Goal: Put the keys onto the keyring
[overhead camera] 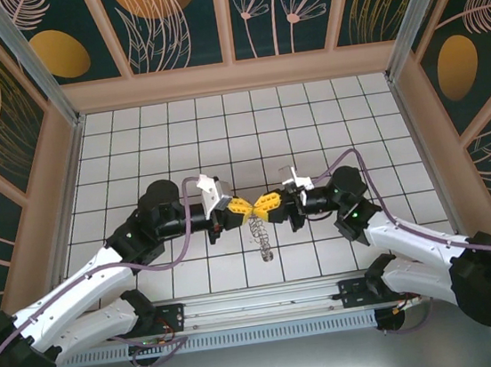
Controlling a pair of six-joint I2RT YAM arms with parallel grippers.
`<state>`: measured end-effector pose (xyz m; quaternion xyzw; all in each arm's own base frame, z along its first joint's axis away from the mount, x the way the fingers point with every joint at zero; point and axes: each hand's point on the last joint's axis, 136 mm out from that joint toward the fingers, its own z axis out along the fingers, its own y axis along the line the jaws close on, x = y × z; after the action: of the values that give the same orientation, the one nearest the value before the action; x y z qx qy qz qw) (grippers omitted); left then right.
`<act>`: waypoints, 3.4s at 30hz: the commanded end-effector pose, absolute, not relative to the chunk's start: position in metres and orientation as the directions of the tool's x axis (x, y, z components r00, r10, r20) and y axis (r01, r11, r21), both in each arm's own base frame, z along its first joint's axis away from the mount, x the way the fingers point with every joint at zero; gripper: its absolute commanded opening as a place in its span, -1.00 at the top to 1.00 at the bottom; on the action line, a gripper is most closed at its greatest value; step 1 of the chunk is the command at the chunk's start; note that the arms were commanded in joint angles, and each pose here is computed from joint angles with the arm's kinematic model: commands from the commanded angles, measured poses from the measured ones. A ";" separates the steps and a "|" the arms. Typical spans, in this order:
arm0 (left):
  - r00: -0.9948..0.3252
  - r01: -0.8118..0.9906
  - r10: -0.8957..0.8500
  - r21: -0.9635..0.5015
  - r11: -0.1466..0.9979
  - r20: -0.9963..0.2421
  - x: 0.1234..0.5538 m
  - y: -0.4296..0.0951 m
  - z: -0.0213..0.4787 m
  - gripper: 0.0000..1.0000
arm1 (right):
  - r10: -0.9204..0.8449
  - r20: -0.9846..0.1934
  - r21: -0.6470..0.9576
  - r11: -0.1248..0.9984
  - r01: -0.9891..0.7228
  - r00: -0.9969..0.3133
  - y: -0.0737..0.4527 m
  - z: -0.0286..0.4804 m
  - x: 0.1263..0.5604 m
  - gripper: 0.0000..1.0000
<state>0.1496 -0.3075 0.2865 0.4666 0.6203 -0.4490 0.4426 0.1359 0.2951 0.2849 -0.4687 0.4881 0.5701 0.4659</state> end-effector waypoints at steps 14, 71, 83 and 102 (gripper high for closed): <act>-0.164 0.965 0.347 -0.078 0.250 -0.923 0.170 -0.306 0.267 0.71 | -0.296 -0.951 0.044 0.148 -0.988 -0.087 0.319 0.281 0.168 1.00; -0.173 0.969 0.274 -0.115 0.217 -0.946 0.153 -0.299 0.287 0.65 | -0.101 -0.995 0.006 0.122 -0.992 -0.018 0.302 0.318 0.149 1.00; -0.208 0.965 0.344 -0.133 0.228 -0.916 0.161 -0.305 0.265 1.00 | -0.311 -0.950 -0.090 0.210 -0.974 0.021 0.324 0.296 0.157 1.00; -0.052 0.997 0.072 -0.048 0.056 -0.996 0.118 -0.293 0.330 1.00 | -0.024 -1.000 0.004 0.048 -0.999 -0.005 0.295 0.322 0.116 0.34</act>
<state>0.1275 -0.2931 0.3042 0.4894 0.5919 -0.4518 0.4539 0.1281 0.2956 0.3047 -0.4934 0.5601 0.4416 0.4979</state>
